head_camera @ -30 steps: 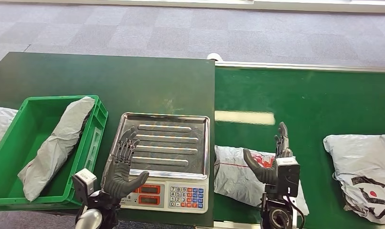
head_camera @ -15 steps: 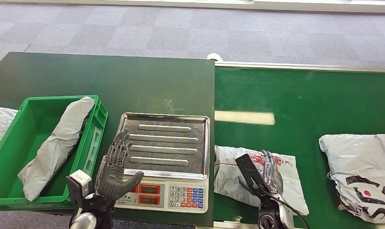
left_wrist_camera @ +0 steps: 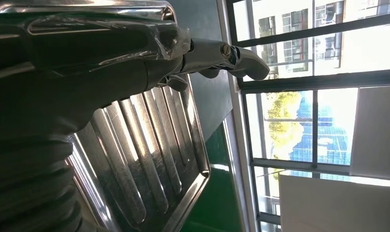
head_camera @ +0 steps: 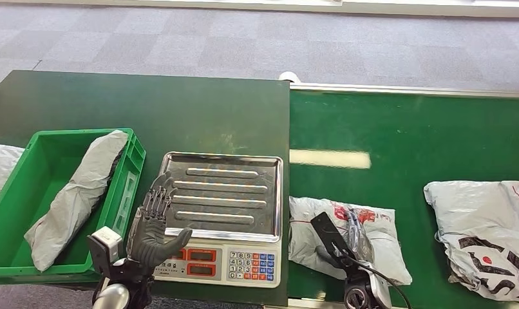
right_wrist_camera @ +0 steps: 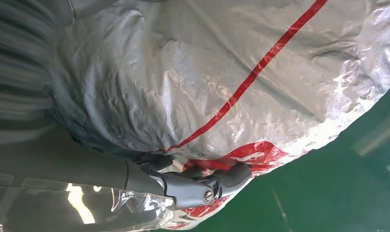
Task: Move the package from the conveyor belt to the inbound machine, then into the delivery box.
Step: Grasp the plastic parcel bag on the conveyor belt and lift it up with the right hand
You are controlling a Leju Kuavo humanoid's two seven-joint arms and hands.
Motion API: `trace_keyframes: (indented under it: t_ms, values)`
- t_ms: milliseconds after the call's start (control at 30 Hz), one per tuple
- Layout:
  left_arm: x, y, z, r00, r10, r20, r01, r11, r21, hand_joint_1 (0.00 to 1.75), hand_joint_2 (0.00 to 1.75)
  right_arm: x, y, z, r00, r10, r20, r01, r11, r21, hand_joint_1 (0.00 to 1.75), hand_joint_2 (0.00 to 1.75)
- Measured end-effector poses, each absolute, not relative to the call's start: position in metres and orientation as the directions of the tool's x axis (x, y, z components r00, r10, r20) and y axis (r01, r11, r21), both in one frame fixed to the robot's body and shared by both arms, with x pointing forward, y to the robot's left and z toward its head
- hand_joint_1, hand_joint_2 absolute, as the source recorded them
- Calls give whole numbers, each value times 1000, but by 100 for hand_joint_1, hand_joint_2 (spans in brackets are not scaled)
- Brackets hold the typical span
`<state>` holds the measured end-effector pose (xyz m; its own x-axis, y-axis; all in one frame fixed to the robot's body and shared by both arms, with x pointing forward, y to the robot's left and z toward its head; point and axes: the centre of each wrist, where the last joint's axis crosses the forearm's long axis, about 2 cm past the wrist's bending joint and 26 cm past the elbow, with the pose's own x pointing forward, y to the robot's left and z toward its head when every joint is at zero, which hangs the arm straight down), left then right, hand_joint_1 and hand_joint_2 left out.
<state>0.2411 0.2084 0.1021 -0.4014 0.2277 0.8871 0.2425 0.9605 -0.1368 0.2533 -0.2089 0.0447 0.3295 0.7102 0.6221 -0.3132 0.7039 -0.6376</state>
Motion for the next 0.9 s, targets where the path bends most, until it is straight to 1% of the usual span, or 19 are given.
trace_keyframes:
  t_ms: [133, 167, 200, 300, 333, 367, 600, 767, 900]
  values:
    - [242, 209, 103, -403, 227, 886, 243, 961, -136, 0, 175, 254, -209, 44, 332, 712, 619, -319, 702, -637, 0, 175]
    - [242, 209, 103, -403, 227, 887, 242, 961, -136, 0, 175, 255, -209, 44, 333, 713, 617, -323, 701, -636, 3, 175]
    - [242, 209, 102, -402, 227, 887, 242, 961, -136, 0, 175, 255, -208, 43, 335, 715, 613, -330, 699, -634, 33, 175]
    - [244, 209, 102, -398, 226, 889, 239, 961, -137, 0, 175, 258, -208, 40, 339, 727, 597, -359, 686, -633, 158, 175]
    - [244, 209, 102, -397, 226, 889, 237, 962, -138, 0, 175, 260, -208, 39, 337, 733, 591, -365, 680, -635, 172, 175]
    - [244, 209, 102, -397, 226, 890, 236, 962, -139, 0, 175, 261, -207, 38, 335, 739, 585, -370, 674, -639, 175, 175]
    - [249, 208, 102, -393, 232, 890, 235, 961, -147, 0, 175, 273, -204, 36, 278, 780, 561, -407, 624, -667, 175, 175]
    - [250, 208, 101, -391, 230, 891, 227, 962, -149, 0, 175, 276, -199, 34, 193, 776, 600, -394, 621, -677, 175, 175]
    - [247, 209, 100, -395, 227, 890, 217, 965, -149, 0, 175, 276, -196, 33, 123, 748, 652, -358, 646, -674, 175, 175]
